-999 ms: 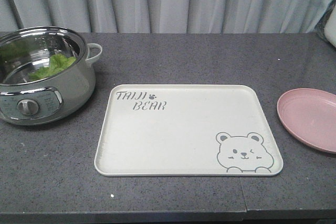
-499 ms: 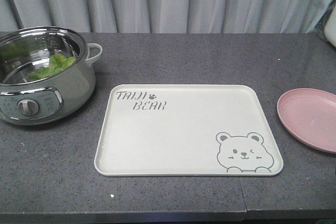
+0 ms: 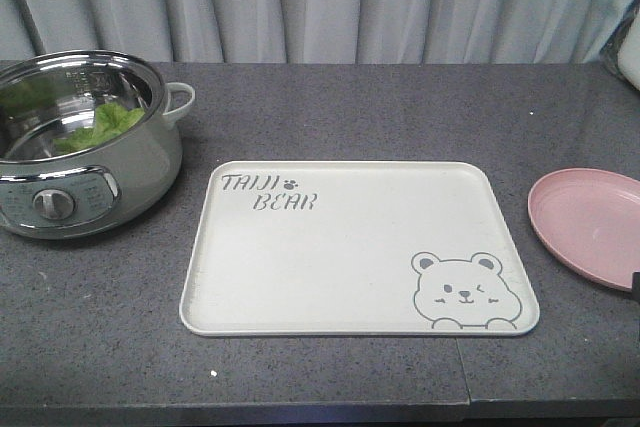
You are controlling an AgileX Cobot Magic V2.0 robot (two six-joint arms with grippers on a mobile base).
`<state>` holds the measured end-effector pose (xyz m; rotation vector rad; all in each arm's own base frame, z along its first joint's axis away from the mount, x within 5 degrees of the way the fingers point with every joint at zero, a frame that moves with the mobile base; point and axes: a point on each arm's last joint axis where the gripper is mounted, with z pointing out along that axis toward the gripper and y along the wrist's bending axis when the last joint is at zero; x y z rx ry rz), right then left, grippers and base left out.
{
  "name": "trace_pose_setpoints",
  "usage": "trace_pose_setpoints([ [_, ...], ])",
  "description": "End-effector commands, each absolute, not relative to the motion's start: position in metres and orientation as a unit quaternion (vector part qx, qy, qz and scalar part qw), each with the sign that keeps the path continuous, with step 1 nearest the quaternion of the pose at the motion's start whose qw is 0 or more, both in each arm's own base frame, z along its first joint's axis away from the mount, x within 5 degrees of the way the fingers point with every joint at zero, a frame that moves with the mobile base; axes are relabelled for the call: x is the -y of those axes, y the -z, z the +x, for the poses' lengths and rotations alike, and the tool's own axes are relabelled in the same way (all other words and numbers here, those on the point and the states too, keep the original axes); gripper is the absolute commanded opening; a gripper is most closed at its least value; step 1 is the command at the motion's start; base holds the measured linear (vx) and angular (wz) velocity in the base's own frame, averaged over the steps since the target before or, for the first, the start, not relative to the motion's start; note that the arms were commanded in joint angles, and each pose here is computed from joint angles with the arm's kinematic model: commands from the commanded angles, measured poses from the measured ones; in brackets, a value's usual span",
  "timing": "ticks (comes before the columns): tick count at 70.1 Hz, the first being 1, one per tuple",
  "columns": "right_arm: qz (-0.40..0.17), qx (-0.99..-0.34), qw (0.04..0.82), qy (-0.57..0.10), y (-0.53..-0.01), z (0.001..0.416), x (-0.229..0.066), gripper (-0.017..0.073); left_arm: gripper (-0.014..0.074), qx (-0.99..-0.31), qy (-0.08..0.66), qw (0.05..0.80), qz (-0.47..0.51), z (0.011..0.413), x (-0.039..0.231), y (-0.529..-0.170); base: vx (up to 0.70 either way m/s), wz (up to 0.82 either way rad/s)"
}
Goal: Transfer vegetables to tray and serve
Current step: 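Reach the left gripper into the pot and grasp the lettuce leaf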
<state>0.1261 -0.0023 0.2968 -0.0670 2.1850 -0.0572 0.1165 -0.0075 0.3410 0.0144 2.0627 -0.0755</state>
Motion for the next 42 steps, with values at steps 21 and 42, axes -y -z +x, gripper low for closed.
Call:
trace_pose_setpoints([
  [21, -0.029, -0.865, 0.5, 0.031, -0.312, 0.13, 0.004, 0.0578, 0.0552, -0.869, 0.002, 0.493, 0.042, 0.211, 0.012, -0.39, 0.0, 0.0],
  [42, -0.028, -0.865, 0.5, 0.031, -0.312, 0.13, 0.003, 0.0578, 0.0552, -0.897, -0.004, 0.439, 0.057, 0.309, 0.017, -0.384, 0.0, 0.0],
])
